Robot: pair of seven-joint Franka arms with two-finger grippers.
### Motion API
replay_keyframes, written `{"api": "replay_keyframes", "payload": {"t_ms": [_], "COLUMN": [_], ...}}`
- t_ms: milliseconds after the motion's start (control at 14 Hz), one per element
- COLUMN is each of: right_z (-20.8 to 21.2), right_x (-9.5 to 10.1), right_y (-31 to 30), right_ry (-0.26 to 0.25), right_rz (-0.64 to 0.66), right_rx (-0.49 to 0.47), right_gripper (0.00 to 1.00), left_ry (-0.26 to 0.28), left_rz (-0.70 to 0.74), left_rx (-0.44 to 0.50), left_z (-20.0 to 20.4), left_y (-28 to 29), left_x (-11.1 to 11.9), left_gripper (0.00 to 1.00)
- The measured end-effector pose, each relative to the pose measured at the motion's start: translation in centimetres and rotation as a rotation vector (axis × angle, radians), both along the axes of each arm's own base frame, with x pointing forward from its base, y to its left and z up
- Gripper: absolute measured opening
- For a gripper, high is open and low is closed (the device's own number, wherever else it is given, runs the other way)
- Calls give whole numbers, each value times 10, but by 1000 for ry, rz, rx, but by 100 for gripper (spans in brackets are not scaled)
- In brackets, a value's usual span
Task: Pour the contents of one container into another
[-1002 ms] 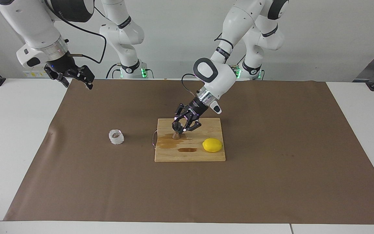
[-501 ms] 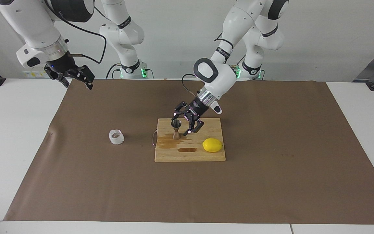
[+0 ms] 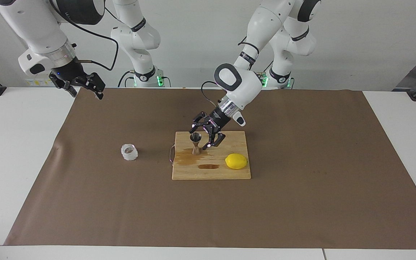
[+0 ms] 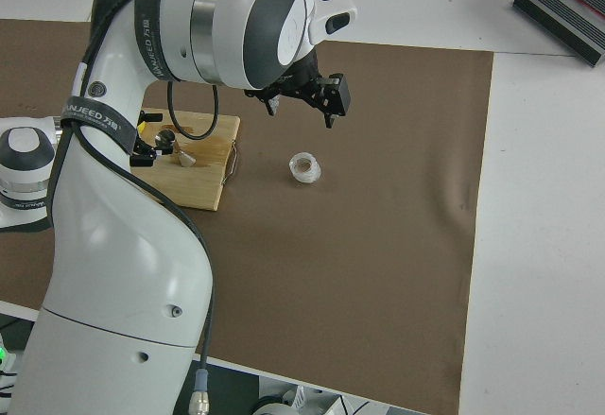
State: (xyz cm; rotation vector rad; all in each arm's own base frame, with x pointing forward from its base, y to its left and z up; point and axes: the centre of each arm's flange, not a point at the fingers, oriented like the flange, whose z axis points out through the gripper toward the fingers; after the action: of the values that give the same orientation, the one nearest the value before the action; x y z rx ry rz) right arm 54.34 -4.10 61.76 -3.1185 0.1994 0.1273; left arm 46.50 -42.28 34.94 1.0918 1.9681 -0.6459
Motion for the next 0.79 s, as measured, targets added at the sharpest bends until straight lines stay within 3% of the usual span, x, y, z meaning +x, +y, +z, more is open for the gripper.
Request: {"api": "replay_keyframes", "payload": {"t_ms": [430, 787], "right_z": [0, 0], "right_x": [0, 0], "right_y": [0, 0], "right_ry": [0, 0], "right_rz": [0, 0], "right_rx": [0, 0], "right_gripper": [100, 100], "left_ry": [-47, -183], "left_rz": [8, -11], "left_rx": [-17, 25], "left_z": [29, 66], "left_y": [-9, 3], "left_x": [-4, 1], "left_gripper": [100, 100]}}
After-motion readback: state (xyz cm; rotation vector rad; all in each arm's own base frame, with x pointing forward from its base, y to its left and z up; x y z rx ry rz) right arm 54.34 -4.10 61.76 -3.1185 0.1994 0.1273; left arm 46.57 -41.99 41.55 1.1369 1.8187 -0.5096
